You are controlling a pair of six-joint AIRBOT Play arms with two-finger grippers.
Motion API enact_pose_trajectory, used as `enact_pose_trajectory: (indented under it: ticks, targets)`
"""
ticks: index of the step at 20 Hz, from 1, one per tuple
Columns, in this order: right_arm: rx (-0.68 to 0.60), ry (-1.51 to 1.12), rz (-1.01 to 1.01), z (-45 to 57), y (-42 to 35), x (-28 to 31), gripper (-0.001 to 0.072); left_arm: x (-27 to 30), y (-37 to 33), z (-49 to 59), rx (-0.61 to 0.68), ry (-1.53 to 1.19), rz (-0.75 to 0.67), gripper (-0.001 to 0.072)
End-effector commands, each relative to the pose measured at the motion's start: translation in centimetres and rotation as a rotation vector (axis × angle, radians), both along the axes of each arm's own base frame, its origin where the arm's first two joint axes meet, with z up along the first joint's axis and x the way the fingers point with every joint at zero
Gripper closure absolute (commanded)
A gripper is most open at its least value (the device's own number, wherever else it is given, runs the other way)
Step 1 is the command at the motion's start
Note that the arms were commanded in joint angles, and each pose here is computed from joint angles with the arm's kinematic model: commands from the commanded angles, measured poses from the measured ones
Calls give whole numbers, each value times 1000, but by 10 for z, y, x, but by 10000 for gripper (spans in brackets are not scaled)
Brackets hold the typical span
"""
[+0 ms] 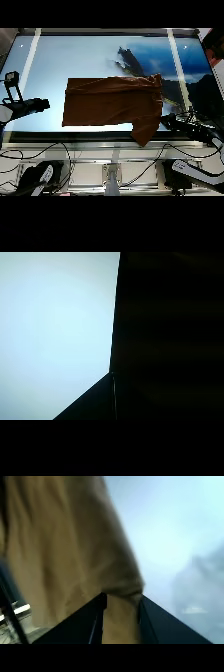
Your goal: Fold the clothes and pants, and hang the long-sleeved shirts on hangers.
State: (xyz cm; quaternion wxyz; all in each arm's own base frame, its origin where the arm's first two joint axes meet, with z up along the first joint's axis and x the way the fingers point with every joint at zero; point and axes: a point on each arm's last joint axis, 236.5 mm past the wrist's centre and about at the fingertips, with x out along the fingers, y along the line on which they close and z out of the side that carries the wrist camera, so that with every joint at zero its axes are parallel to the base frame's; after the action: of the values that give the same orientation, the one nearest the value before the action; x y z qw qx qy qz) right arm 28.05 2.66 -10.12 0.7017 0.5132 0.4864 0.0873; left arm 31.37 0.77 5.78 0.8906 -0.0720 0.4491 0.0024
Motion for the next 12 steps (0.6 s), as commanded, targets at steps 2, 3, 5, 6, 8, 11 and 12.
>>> enact_pose_trajectory:
  ticks: [2,3,5,6,8,11,12]
  targets:
    - [-3,-78,24,10,3,7,468,-2,-1,-4,-5,10,0,691]
    - [-19,-73,16,6,-1,8,442,-3,-1,-8,-6,18,0,691]
    - [-48,-59,-1,4,-10,11,388,-8,-2,-17,-8,41,0,691]
    - [-65,-49,13,5,-14,13,388,-11,-2,-23,-10,55,0,691]
    - [-128,7,87,2,-24,6,375,-17,-3,-36,-14,84,0,691]
    - [-211,107,196,-3,-39,-13,250,-23,-4,-46,-17,110,0,691]
    - [-217,117,215,-4,-39,-17,250,-23,-3,-47,-17,110,0,691]
